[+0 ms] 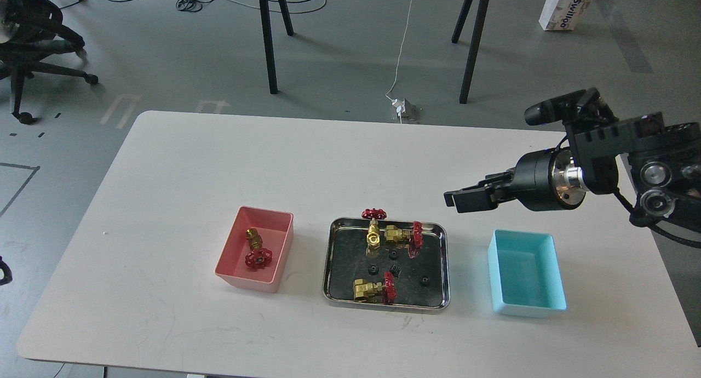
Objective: Place valve in pink box and gear in blue box
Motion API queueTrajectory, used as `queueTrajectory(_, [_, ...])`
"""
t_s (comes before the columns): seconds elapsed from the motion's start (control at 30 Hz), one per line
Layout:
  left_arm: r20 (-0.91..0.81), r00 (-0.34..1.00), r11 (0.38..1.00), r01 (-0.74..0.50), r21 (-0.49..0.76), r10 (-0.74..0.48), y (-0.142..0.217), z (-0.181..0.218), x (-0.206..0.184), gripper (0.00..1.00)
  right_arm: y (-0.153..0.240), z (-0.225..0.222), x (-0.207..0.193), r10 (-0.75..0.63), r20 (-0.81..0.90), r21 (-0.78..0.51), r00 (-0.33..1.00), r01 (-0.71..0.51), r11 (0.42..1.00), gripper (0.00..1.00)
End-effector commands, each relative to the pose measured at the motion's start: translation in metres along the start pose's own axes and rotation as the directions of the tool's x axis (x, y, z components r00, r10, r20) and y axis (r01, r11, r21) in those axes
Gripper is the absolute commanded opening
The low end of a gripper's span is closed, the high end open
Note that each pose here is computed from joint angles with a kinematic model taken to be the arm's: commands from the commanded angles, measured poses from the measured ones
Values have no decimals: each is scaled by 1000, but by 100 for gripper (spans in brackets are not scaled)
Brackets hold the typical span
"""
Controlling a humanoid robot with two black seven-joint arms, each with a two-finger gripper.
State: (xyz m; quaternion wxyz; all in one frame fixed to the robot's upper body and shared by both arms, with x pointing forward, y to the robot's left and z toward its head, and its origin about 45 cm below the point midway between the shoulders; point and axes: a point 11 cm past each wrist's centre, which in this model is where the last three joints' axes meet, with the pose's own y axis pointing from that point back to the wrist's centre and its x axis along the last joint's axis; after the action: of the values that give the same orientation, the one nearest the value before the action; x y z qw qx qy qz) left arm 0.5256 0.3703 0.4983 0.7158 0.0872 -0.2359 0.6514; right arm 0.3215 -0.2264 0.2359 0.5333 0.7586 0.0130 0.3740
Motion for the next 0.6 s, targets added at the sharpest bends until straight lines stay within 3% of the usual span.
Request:
queueTrajectory(0.0, [0, 999, 998, -43, -44, 43, -6, 32, 20, 97, -35, -19, -31, -64, -142, 8, 988, 66, 998, 99])
queueTrajectory(0.2, [4, 998, 996, -59, -60, 59, -6, 42, 26, 97, -83, -40, -59, -122, -267, 10, 956, 129, 992, 99])
queueTrajectory(0.57, [5, 998, 995, -64, -70, 65, -7, 49, 28, 97, -109, -37, -71, -152, -296, -27, 943, 151, 988, 95])
